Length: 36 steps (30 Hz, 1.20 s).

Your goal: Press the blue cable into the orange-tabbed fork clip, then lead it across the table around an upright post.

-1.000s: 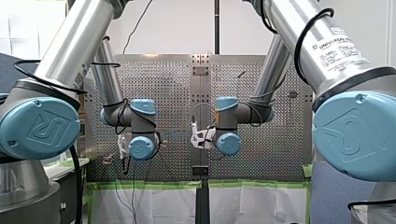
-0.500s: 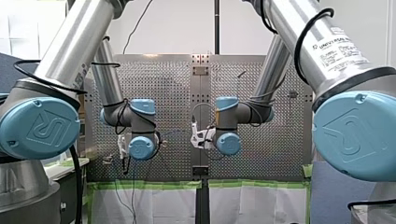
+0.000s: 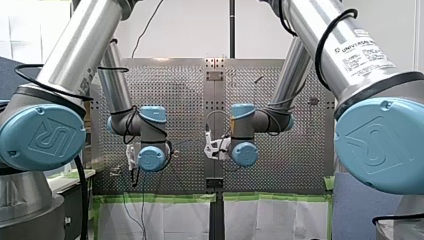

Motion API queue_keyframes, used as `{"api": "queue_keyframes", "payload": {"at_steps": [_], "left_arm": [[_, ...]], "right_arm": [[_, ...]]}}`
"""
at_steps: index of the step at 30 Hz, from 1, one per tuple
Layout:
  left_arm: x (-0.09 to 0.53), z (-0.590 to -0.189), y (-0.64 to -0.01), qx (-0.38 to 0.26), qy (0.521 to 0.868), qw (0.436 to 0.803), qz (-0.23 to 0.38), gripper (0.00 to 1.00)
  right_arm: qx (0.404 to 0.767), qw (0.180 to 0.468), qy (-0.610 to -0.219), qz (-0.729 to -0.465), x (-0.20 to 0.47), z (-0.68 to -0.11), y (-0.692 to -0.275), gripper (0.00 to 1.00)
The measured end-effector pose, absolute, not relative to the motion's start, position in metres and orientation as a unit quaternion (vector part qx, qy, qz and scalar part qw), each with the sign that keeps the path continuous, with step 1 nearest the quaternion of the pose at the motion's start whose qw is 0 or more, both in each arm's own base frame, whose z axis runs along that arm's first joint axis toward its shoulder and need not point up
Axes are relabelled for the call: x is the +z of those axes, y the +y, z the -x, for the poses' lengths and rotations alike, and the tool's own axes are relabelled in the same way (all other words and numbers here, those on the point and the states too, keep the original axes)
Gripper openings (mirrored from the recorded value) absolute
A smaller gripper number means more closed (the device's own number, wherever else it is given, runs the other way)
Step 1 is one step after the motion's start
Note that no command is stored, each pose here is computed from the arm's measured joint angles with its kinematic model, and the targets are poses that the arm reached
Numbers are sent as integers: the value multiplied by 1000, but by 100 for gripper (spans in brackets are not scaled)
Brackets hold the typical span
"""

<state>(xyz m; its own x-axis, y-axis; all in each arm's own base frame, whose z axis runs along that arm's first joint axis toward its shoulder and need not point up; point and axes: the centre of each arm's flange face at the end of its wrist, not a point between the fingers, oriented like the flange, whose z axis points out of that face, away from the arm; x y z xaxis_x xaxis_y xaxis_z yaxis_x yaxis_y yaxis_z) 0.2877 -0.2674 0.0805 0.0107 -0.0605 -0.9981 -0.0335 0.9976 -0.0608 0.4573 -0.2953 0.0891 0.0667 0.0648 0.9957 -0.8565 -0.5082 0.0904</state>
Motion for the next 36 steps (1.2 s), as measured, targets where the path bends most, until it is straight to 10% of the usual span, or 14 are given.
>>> {"api": "queue_keyframes", "payload": {"at_steps": [36], "left_arm": [[59,-300,-280,16,734,678,-15,2]], "right_arm": [[563,352,-312,-679,25,-463,-265,0]]}}
